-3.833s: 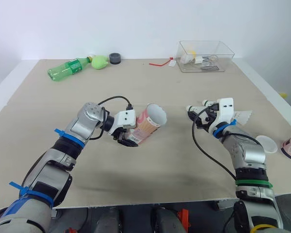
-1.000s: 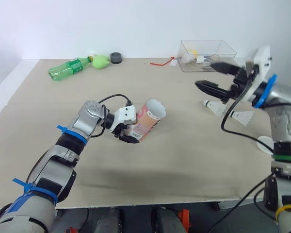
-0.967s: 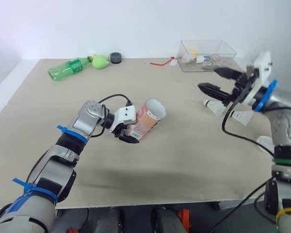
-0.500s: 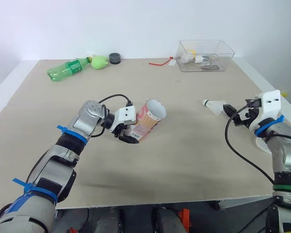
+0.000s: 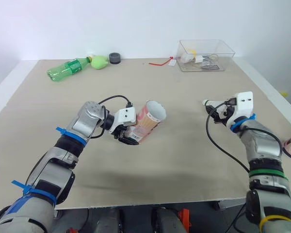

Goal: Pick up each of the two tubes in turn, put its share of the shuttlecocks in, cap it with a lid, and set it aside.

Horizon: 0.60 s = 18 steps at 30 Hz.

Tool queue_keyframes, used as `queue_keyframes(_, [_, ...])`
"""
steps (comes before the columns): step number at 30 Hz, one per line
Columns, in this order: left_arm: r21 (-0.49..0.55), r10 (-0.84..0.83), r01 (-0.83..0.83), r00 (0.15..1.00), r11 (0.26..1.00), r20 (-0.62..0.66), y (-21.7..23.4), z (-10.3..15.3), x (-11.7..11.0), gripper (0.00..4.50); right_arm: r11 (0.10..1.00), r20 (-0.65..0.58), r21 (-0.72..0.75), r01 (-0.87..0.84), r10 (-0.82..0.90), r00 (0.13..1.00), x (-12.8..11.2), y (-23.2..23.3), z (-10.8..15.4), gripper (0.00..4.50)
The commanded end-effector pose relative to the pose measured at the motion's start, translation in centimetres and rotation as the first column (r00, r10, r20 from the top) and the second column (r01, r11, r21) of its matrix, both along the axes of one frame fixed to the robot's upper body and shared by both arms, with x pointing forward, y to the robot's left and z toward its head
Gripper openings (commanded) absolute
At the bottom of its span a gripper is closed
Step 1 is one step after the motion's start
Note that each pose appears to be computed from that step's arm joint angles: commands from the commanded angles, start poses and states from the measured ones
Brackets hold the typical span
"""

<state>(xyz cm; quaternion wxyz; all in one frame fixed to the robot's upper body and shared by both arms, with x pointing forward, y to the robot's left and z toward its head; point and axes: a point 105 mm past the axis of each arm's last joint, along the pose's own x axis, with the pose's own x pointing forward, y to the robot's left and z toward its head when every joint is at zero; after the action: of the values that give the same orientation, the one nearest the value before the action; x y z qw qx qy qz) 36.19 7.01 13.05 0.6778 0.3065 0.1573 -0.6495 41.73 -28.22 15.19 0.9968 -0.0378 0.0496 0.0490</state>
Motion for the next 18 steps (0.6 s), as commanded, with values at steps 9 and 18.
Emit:
queue_keyframes(9, [0.007,0.009,-0.009,1.0,1.0,0.005,0.3,0.1,-0.3,3.15,0.999,0.026,0.029,0.036,-0.037,0.999,1.7,0.3,1.1,4.45])
queue_keyframes(18, [0.003,0.014,-0.014,1.0,1.0,0.005,0.2,0.1,-0.3,3.15,0.998,0.012,0.044,0.049,-0.049,0.999,2.4,0.7,0.5,0.66])
